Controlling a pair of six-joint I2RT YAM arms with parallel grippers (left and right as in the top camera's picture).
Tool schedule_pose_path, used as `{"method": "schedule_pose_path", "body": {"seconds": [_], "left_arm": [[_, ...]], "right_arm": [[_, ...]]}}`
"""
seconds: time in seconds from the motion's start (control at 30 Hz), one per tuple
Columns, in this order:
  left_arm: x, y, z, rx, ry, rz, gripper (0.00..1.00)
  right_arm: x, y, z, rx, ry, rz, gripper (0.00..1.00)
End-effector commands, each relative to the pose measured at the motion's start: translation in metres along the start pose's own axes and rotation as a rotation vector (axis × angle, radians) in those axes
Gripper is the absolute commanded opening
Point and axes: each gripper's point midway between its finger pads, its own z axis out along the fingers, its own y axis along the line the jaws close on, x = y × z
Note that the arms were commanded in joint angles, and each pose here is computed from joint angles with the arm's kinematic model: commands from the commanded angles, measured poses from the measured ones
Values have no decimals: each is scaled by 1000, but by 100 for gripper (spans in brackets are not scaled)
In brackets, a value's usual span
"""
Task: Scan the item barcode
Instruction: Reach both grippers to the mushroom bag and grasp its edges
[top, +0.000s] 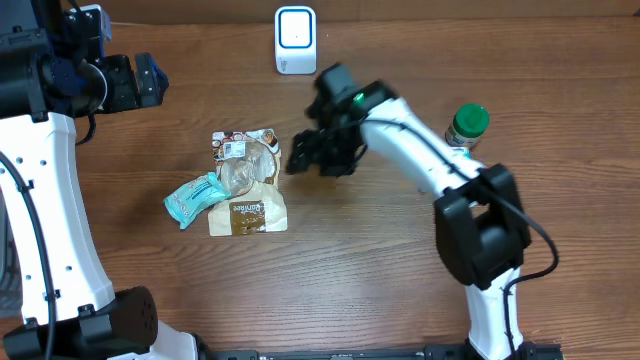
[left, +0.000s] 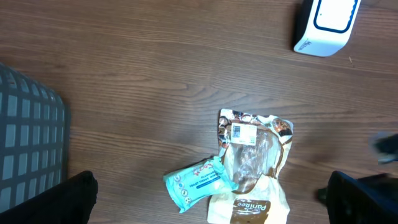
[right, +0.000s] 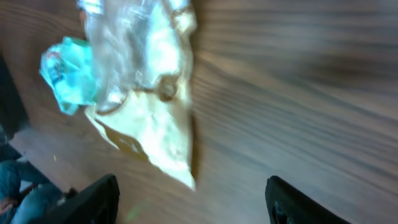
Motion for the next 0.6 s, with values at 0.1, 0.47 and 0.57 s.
{"method": "schedule_pose_path", "body": {"seconds": [0.1, 0.47, 0.57], "left_arm": [[-3, -3, -5, 9, -19, 26, 100], [-15, -31, -8, 176, -55, -124, 100], [-14, -45, -10, 259, -42, -117, 100]], "right_arm": [[-4, 0, 17, 45, -80, 75, 74], [-14, 2, 16, 26, -119, 61, 80], [-15, 0, 15, 30, -122, 63, 80]]}}
